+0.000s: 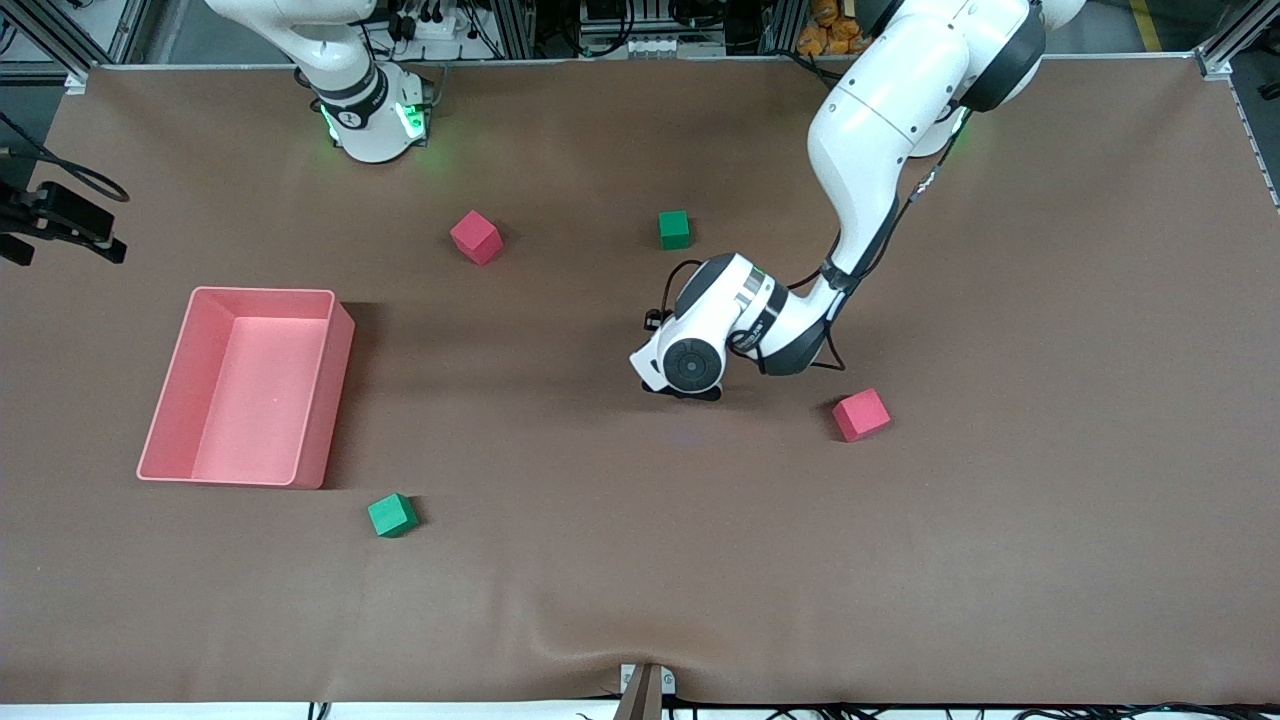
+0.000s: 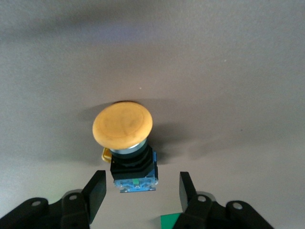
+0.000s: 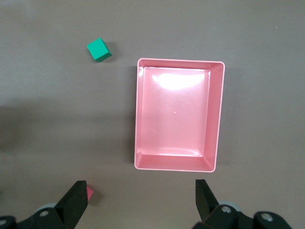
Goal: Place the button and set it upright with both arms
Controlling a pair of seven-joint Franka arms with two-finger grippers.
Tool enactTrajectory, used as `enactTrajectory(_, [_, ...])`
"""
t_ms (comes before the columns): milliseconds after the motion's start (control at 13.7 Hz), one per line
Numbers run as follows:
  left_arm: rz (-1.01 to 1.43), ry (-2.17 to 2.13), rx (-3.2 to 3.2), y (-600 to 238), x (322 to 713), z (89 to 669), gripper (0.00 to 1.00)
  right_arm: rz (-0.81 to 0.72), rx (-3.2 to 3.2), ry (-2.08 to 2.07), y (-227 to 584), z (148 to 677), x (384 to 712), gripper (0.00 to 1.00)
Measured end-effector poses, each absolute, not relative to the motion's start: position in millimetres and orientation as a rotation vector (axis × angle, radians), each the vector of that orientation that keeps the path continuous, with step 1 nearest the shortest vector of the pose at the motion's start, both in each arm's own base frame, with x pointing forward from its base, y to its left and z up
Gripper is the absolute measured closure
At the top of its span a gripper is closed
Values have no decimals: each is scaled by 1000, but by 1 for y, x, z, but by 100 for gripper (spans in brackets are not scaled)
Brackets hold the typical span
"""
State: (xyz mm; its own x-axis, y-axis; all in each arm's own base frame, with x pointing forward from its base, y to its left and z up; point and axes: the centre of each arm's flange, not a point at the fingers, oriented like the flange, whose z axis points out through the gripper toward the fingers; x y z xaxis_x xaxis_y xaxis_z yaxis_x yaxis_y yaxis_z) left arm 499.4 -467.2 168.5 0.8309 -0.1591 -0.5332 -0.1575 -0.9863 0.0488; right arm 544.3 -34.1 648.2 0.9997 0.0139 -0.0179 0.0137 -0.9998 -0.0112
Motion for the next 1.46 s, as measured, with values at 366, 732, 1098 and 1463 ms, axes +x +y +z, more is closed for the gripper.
enactTrajectory(366, [-919,-262,3023,-469,490,164,32,96,-3129,-138,-34,643,541,0])
enactTrajectory(732, [-921,-248,3030,-466,492,164,37,99,-3130,-147,-37,643,540,0])
enactTrajectory(1098, [-927,-238,3033,-462,494,160,44,99,-3131,-144,-38,643,540,0])
enactTrajectory(1463, [-921,-188,3046,-458,499,160,59,95,-3136,-46,-38,643,540,0])
